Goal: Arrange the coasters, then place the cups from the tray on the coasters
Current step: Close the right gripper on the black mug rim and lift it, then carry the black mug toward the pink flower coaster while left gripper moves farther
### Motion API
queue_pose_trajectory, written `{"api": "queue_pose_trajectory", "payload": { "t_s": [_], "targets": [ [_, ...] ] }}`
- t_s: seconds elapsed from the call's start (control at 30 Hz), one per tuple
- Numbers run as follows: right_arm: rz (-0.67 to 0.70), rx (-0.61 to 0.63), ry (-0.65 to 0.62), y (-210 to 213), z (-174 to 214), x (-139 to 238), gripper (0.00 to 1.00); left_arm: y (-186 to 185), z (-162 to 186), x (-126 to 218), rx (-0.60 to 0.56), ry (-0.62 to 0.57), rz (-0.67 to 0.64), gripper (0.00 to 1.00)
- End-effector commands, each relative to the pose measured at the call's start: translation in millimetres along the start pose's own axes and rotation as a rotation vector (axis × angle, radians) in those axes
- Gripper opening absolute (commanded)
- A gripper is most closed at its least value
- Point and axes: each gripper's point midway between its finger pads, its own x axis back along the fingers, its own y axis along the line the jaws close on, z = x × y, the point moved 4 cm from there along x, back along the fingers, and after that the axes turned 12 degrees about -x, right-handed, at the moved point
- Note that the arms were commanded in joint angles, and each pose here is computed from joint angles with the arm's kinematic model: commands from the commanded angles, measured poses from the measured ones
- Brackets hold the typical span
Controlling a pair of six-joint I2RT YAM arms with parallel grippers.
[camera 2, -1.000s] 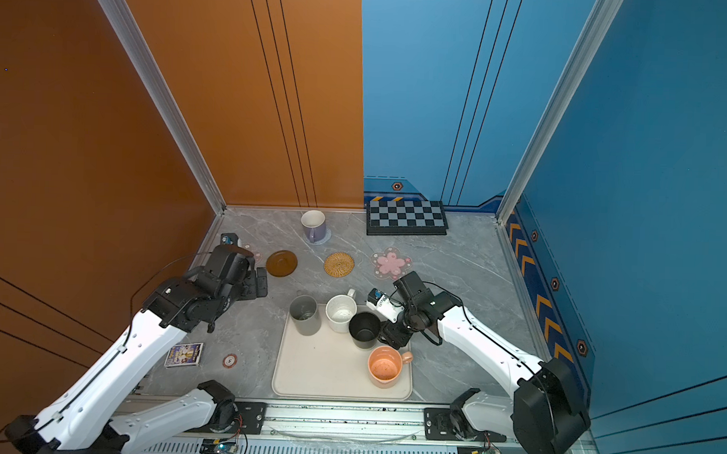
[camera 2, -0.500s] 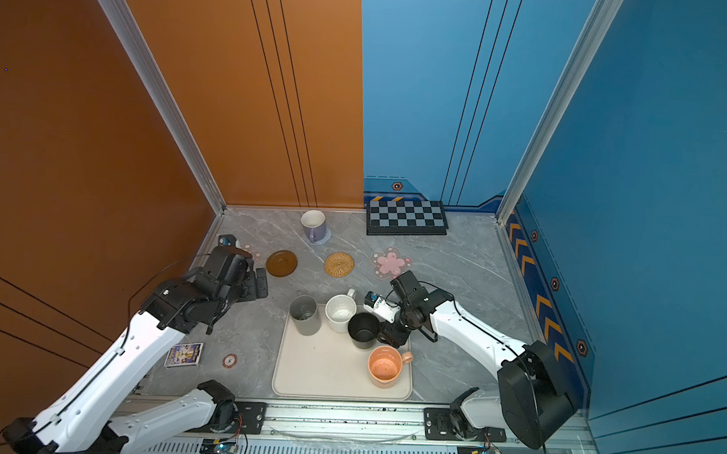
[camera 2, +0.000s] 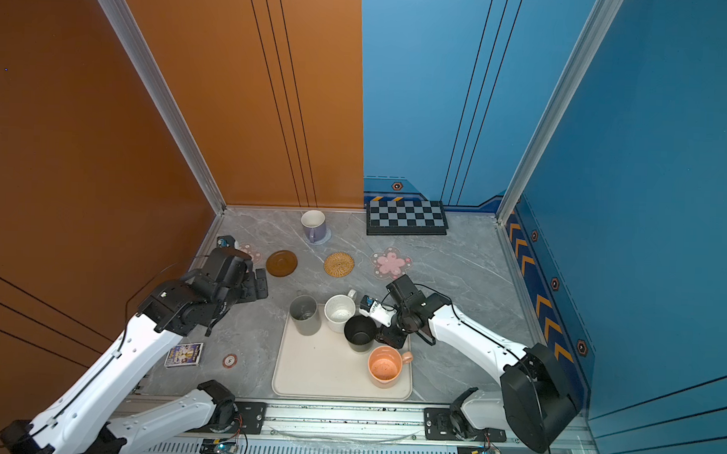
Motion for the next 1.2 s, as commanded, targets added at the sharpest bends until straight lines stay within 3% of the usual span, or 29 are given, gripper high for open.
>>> {"api": "queue_pose_trajectory", "payload": {
  "t_s": [0.0,0.23,0.47,0.87,1.17],
  "targets": [
    [0.001,-0.005,-0.006,4,3,1,0.42,0,10,1,-0.005,0.024,0.005,0.98],
    [-0.015,-0.002,0.043,6,7,-10,0.38,3,16,1,0.005,0.020,0.000,0.98],
    [-0.014,0.010,0.085,8,12,-15,0.21,4,20,0,0.007,0.025,-0.007,0.98],
    [0.076,0.007,0.022,-1,10,8,0.00,4,21,-1,0.005,0.027,-0.014,0.98],
    [0.131,-0.060,-0.049,-14,5,27,0.00,2,22,-6,0.008,0.043,-0.023,0.98]
  ]
}}
